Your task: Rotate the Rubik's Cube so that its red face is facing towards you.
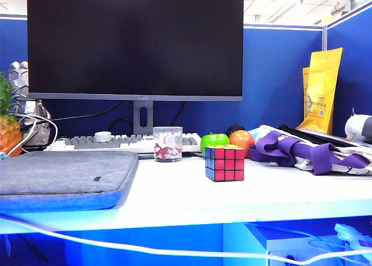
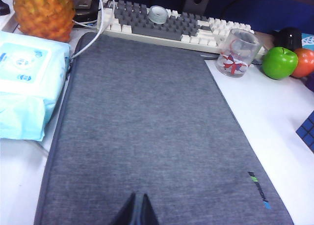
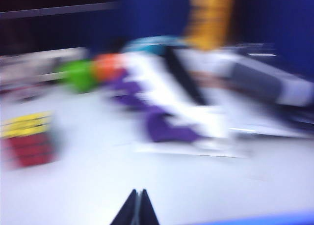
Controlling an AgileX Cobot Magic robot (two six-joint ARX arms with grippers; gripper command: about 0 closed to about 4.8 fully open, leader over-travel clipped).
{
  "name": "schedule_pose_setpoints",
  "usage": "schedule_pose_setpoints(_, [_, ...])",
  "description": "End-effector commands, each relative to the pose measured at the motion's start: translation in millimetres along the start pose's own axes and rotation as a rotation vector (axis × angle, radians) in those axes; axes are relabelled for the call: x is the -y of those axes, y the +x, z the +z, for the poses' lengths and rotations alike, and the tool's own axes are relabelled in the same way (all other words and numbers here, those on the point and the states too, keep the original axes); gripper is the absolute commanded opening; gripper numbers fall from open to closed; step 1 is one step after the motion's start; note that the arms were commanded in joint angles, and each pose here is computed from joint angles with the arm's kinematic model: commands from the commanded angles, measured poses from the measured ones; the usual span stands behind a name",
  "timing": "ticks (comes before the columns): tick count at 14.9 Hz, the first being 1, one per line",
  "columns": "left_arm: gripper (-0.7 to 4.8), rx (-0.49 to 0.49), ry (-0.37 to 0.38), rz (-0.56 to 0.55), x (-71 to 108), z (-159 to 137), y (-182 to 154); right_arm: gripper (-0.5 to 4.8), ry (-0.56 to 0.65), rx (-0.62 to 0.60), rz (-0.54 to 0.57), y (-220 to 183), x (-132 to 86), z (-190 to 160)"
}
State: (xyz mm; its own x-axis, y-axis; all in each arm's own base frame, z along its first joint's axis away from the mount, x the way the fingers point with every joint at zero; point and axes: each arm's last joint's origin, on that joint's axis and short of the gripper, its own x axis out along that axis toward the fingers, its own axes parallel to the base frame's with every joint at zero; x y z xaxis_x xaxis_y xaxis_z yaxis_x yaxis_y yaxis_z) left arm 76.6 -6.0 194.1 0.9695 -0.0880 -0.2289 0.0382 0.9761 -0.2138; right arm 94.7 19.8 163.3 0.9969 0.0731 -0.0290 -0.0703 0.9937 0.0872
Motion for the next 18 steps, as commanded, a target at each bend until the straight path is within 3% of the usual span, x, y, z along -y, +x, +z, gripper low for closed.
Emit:
schedule_pose_setpoints(1, [0.23, 0.013, 0.000, -0.007, -1.0, -5, 5, -0.05, 0.003, -0.006, 0.086, 0, -5, -2])
schedule_pose_setpoints(7, [0.23, -0.119, -0.003, 0.022, -9.0, -40, 20, -0.05, 0.003, -0.007, 0.098, 0, -6, -3])
schedule_pose_setpoints(10, [0.23, -0.096, -0.003, 0.017, -8.9, -39, 21, -0.05, 0.001, -0.020, 0.098, 0, -5, -4])
schedule_pose_setpoints(16, [0.23, 0.075, 0.003, -0.032, -7.0, -36, 29, -0.05, -0.012, -0.087, 0.092, 0, -5, -10])
schedule_pose_setpoints(18, [0.24, 0.064, 0.009, -0.058, -4.7, -37, 29, -0.05, -0.012, -0.089, 0.091, 0, -5, -11])
